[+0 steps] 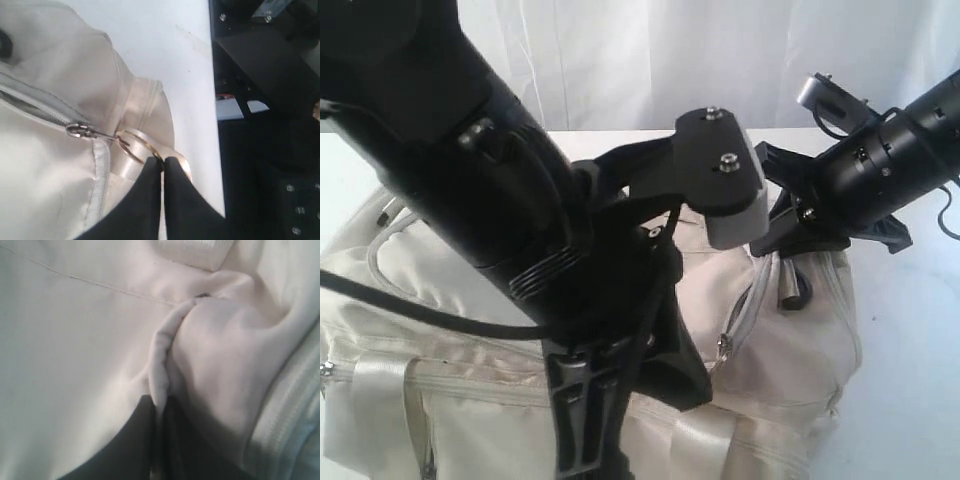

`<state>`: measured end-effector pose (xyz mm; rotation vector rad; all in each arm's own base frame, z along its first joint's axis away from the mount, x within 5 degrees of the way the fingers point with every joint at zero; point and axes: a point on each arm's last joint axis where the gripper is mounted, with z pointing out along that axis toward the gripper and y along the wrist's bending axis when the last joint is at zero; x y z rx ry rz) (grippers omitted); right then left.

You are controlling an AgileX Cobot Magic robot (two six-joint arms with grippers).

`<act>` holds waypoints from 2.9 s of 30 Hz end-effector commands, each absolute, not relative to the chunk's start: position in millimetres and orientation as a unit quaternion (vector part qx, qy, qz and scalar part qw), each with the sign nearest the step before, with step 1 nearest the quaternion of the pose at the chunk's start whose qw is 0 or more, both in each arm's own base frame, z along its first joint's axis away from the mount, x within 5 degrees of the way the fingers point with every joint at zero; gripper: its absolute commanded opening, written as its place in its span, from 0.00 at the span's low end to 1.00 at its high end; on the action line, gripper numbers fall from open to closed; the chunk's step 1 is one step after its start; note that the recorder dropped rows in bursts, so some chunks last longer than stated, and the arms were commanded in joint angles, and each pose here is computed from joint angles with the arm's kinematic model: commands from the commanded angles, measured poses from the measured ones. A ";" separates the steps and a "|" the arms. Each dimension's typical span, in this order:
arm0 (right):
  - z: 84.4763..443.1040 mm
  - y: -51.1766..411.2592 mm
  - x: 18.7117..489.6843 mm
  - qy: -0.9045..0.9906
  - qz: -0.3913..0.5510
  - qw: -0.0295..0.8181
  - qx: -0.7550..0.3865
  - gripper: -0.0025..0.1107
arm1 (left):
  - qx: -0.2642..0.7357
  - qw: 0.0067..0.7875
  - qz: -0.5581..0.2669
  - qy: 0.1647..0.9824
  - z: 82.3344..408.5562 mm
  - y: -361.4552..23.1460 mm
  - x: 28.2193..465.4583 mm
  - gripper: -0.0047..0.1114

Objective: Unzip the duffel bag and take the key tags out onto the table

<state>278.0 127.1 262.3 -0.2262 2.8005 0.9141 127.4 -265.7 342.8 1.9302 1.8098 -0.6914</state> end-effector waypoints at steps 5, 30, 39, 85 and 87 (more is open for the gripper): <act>268.9 126.8 285.2 0.926 0.331 0.137 -0.116 0.15 | 0.687 0.301 -0.281 0.599 360.4 -274.3 124.6 0.04; 294.3 122.1 240.6 0.940 0.323 0.030 -0.109 0.55 | 0.732 0.277 -0.252 0.568 353.2 -271.1 123.3 0.04; 292.0 147.5 224.1 0.929 0.338 0.005 -0.151 0.55 | 0.726 0.307 -0.237 0.568 355.1 -273.2 128.6 0.04; 262.1 131.3 237.0 0.965 0.206 0.086 -0.137 0.02 | 0.752 0.164 -0.258 0.584 345.0 -257.4 110.1 0.04; 262.1 131.3 237.0 0.965 0.206 0.086 -0.137 0.02 | 0.753 0.156 -0.261 0.583 345.4 -256.2 108.4 0.04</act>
